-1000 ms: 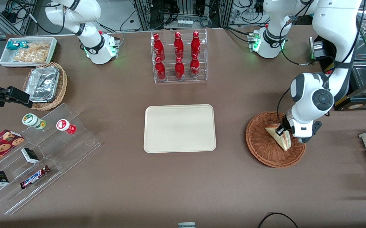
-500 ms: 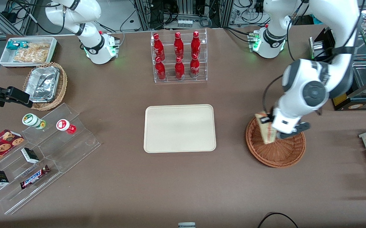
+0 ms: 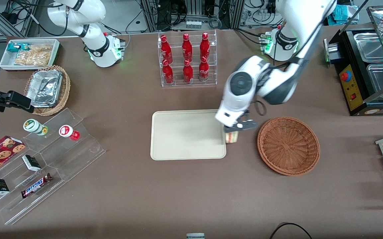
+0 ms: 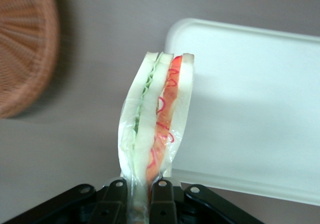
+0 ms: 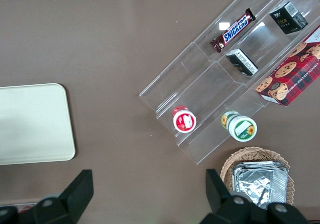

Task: Place sandwich from basket to tray
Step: 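Lift the sandwich and carry it with the left gripper over the cream tray, then lower the sandwich onto the tray and open the left gripper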

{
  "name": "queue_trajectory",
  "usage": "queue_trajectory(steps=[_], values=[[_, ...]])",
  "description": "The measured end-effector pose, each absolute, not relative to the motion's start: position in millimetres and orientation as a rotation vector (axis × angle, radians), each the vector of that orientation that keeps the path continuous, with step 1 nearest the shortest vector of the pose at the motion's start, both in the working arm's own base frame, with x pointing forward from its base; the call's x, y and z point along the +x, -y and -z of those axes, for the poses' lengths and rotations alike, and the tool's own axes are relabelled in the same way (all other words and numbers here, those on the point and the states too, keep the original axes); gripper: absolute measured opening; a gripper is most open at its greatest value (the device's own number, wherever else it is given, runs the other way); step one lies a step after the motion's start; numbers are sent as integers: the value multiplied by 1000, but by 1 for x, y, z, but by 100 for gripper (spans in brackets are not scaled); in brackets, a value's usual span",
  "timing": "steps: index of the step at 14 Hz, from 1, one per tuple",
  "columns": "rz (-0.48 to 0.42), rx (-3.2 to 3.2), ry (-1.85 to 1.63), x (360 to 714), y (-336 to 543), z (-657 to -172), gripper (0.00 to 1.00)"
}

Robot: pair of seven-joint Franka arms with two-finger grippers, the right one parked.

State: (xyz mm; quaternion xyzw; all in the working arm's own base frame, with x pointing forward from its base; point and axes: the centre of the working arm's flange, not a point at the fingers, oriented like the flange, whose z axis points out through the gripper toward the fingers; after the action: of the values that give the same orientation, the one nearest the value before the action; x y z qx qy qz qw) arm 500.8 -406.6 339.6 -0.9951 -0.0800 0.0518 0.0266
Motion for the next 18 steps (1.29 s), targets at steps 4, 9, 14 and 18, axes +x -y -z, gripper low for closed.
queue_trajectory(steps=[4,9,14,18], values=[[-186,-3128,254,488,480,-315,14],[-53,-3139,307,477,529,-277,14],[40,-3116,363,484,536,-247,17],[44,-3177,396,488,540,-241,22]])
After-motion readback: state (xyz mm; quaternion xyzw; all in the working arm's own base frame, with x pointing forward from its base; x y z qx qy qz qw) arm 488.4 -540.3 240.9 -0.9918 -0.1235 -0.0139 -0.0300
